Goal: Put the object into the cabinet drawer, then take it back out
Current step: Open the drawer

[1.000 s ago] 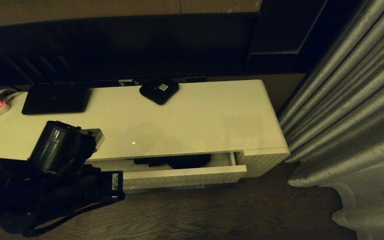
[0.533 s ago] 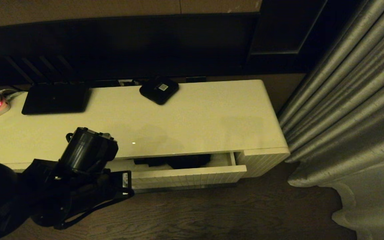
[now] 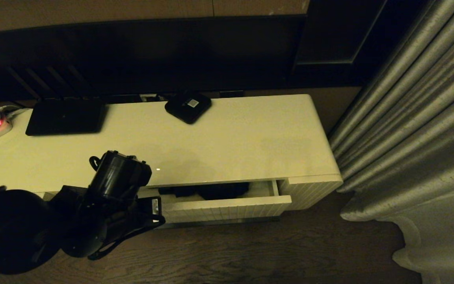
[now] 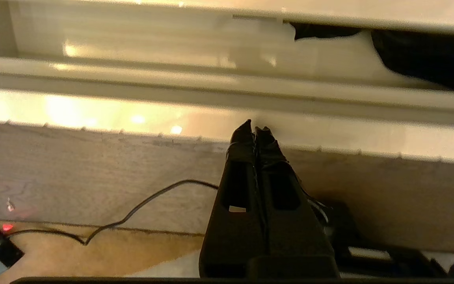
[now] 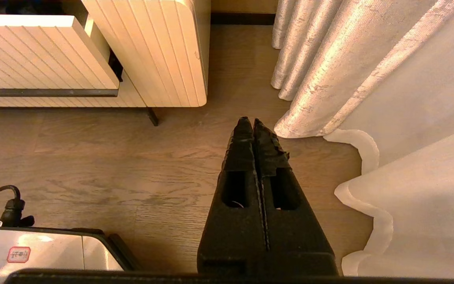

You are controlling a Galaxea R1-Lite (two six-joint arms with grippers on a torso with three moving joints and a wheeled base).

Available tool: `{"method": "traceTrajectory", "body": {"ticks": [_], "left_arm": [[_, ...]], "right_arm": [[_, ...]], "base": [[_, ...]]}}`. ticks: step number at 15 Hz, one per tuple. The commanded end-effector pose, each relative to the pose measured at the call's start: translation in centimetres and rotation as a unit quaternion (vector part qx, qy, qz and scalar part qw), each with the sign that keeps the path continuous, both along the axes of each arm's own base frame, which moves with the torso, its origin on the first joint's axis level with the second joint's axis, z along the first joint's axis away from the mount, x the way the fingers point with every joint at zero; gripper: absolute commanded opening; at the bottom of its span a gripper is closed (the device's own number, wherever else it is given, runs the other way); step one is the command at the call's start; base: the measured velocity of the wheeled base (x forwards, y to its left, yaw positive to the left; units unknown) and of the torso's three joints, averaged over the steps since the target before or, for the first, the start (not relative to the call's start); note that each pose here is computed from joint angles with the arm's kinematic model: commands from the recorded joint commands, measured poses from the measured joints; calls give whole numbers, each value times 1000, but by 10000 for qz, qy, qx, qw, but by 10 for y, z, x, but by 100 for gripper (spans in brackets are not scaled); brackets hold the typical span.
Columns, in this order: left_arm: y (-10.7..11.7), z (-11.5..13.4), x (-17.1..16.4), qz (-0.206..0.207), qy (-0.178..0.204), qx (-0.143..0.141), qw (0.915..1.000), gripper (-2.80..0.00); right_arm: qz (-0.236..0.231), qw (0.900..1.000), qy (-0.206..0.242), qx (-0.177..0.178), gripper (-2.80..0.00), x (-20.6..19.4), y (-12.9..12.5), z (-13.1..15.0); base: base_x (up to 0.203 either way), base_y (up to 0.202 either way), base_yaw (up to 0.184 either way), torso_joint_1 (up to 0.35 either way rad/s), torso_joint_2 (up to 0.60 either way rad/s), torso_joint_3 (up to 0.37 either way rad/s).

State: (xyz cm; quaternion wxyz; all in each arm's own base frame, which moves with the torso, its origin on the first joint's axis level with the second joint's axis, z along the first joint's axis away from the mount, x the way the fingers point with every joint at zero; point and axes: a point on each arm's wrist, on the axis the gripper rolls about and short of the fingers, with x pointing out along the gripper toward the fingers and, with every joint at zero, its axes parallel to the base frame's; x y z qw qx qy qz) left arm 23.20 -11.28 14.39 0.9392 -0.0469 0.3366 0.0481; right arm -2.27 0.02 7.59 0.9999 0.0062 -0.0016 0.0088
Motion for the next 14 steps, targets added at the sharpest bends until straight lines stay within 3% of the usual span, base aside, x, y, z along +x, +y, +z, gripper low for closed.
{"method": "traceTrajectory", "body": {"ticks": [1, 14], "left_arm": [[-1, -6, 9, 79, 26, 25, 10000, -280], [1, 16, 4, 148, -310, -250, 9991, -280]], "right_arm": [[4, 10000, 2, 0, -280, 0, 0, 0], [4, 10000, 2, 0, -280, 0, 0, 0]], "base": [[0, 0, 0, 0, 0, 0], [0, 0, 0, 0, 0, 0]]}}
